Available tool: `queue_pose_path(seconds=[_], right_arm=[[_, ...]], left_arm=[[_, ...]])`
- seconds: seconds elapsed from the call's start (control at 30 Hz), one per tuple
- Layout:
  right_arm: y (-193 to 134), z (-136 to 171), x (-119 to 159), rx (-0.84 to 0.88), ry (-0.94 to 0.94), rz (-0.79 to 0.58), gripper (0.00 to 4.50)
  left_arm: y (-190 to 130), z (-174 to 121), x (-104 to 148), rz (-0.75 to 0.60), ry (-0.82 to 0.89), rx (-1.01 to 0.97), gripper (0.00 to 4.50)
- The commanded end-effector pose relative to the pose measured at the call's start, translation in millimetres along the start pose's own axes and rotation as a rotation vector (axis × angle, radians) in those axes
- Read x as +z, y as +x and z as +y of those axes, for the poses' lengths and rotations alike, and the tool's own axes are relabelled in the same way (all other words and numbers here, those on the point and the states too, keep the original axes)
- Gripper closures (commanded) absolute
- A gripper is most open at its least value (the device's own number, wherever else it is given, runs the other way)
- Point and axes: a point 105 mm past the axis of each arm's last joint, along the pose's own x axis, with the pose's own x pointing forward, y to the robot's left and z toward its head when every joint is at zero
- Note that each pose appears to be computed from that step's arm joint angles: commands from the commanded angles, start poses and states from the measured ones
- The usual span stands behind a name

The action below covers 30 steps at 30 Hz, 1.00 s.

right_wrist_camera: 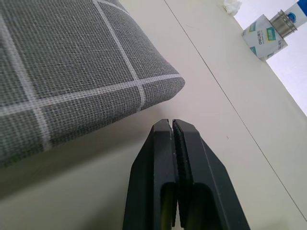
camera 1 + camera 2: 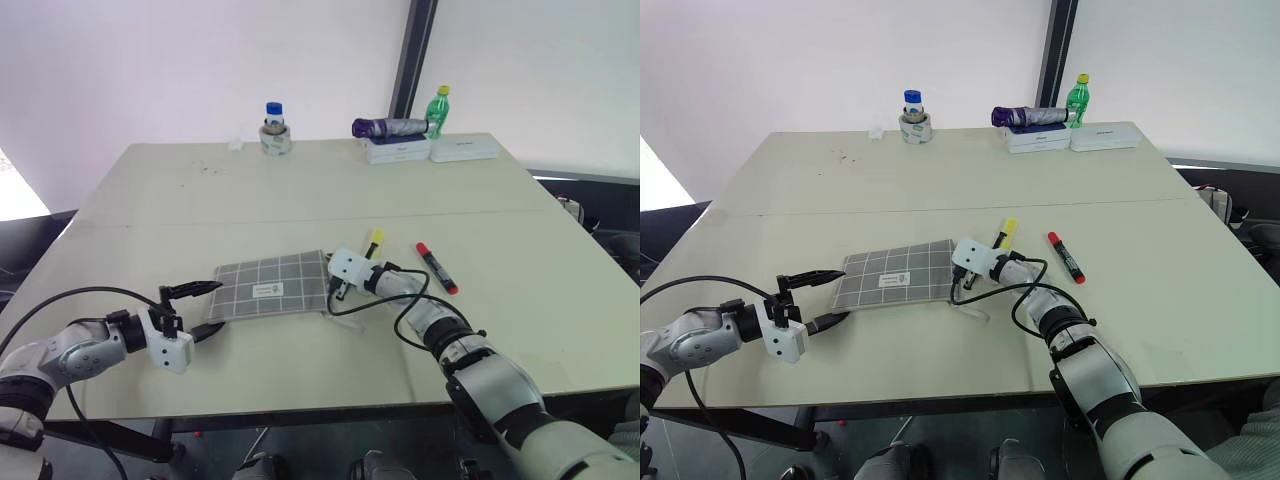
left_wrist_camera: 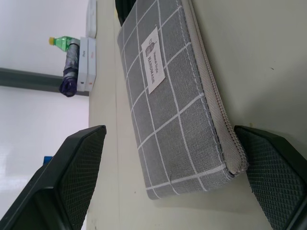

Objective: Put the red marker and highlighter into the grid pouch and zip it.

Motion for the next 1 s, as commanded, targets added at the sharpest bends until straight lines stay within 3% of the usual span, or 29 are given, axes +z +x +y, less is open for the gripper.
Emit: queue_pose_path(seconds=[0.03, 0.13, 0.23, 0.53, 0.73, 1.0], right_arm=[[-1, -38, 34, -0.104, -0.068, -0.125, 4.39], [-3, -52, 57, -0.125, -0.058, -0.207, 4.39], [0, -45, 82, -0.09, -0.04, -0.298, 4.39], [21, 47, 128, 0.226, 0.023, -0.415, 4.39], [10, 79, 90, 0.363, -0.102, -0.305, 4.39], [-14, 74, 48, 0.44, -0.227, -0.211, 4.39]], left_arm=[[-5, -14, -6, 0.041, -0.03, -0.049, 0.0], [-5, -13, -5, 0.037, -0.029, -0.046, 0.0], [-4, -11, -2, 0.026, -0.032, -0.035, 0.0], [-1, -9, -1, 0.022, -0.03, -0.031, 0.0], [-1, -10, 1, 0.023, -0.029, -0.032, 0.0], [1, -11, 2, 0.023, -0.029, -0.035, 0.0]])
